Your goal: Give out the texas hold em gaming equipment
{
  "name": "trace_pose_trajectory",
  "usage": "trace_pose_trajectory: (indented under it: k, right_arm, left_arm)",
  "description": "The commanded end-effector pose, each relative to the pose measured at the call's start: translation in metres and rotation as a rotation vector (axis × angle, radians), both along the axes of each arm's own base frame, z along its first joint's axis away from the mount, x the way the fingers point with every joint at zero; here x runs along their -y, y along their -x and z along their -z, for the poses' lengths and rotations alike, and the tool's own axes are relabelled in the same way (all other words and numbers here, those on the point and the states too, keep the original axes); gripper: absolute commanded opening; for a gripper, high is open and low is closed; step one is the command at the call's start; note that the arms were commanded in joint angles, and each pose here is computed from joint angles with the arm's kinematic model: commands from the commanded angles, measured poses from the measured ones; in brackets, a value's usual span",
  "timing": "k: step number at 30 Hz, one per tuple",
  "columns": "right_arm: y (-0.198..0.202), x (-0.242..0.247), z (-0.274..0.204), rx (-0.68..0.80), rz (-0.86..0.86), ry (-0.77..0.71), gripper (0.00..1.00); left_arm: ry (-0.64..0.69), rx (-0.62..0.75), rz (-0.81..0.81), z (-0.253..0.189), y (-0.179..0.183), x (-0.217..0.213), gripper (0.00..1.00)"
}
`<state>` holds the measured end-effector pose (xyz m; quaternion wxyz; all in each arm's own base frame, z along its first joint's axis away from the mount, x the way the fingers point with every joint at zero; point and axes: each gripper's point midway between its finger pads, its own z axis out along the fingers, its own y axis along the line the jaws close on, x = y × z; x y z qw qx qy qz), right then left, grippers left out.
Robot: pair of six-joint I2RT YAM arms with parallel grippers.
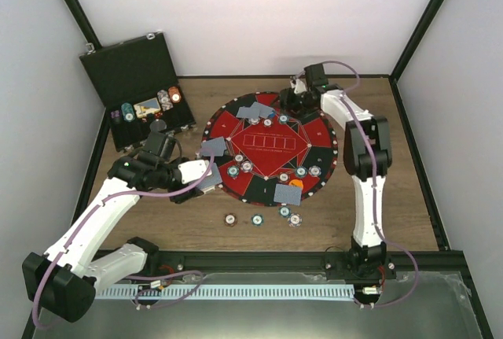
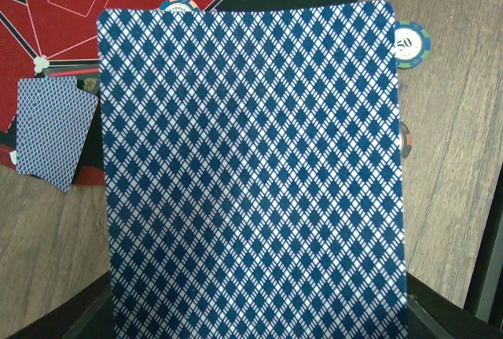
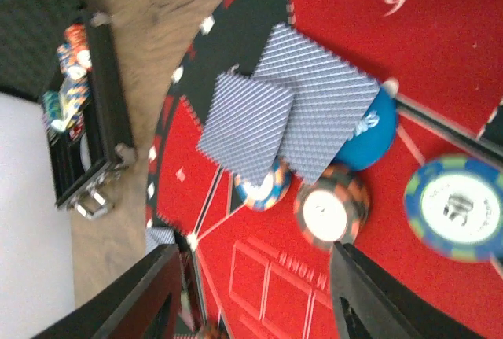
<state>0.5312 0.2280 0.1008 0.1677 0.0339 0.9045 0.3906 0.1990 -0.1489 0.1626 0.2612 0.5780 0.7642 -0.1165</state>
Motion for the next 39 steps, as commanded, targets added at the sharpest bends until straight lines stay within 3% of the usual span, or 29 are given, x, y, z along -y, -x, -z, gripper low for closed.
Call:
trace_pose_trajectory:
  k: [1,7,12,17,26,39]
  right_arm:
    - [0.04,-0.014,-0.076,0.141,-0.043,-0.065,0.59]
    - [0.149,-0.071,-0.106,0.148,-0.195,-0.223,0.85]
    - [0.236,-0.106,-0.102,0.082,-0.287,-0.329,0.88]
    - [0.288,-0.126,-0.107,0.052,-0.369,-0.4,0.88]
    - [0.324,-0.148,-0.116,0.029,-0.451,-0.47,0.86]
    - [0.328,-0.19,-0.111,-0.006,-0.522,-0.477,0.79]
  left_arm:
    - [0.037,0.023,-0.003,-0.013,-0.003,0.004,0.17]
    - [0.041,0.022,0.003,-0.01,-0.003,0.006,0.18]
    - [0.037,0.009,0.012,-0.005,-0.002,0.006,0.18]
    - [0.034,0.01,0.016,-0.001,-0.002,0.007,0.18]
    - [0.026,0.017,0.02,0.0,-0.003,0.005,0.18]
    - [0.032,0.026,0.025,-0.006,0.0,0.005,0.18]
